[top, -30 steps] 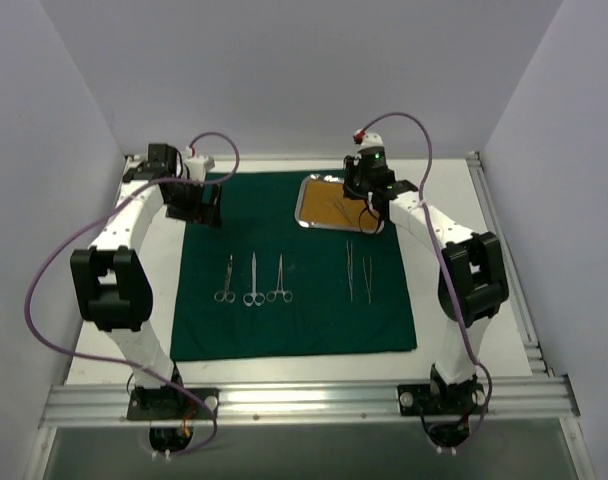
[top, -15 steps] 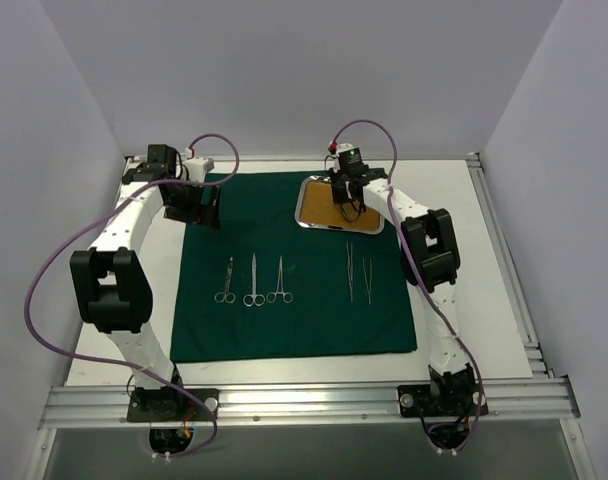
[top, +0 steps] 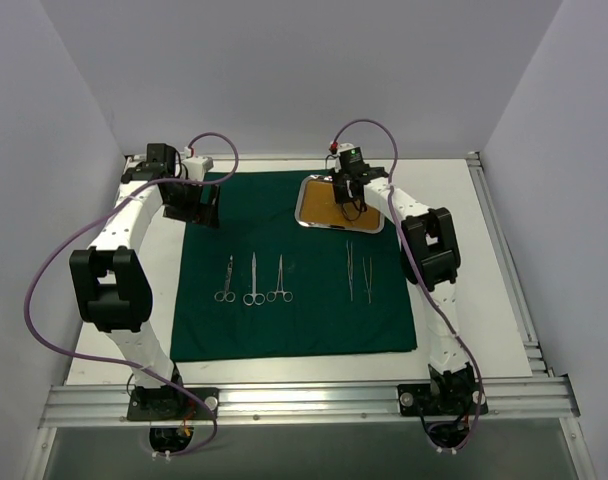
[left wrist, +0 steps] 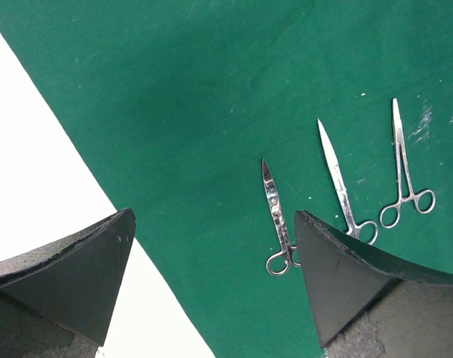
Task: Open and lay out the surgical kit
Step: Pick up the medical item from the container.
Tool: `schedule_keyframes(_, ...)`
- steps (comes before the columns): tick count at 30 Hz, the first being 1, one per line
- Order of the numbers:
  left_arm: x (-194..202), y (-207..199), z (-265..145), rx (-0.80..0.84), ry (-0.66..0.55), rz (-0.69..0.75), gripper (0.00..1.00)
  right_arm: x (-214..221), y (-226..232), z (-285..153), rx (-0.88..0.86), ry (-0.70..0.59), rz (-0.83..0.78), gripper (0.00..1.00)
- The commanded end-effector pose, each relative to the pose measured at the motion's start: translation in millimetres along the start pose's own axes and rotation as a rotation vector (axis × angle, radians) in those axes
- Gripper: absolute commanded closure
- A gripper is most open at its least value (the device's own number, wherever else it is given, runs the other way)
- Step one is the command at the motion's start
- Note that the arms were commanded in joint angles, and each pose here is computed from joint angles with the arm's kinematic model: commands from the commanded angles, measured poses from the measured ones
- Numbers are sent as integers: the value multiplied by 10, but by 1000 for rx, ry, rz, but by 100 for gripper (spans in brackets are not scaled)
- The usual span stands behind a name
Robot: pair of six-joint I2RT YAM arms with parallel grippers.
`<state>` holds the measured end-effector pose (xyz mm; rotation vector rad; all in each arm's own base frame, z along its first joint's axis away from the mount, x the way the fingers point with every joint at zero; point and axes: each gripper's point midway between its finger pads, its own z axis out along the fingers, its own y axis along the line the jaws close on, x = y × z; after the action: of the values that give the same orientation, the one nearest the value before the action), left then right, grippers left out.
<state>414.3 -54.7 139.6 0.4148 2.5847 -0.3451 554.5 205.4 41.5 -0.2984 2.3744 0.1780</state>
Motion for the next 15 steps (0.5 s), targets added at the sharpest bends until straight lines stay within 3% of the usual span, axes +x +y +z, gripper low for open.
schedule_keyframes(1, -130, 3, -117, -6, -47, 16, 3, 40, -101, 30, 24, 16, -16, 94)
schedule_keyframes(15, -131, 1, -109, -4, -46, 13, 3, 211, -159, 156, 31, 57, -19, 94)
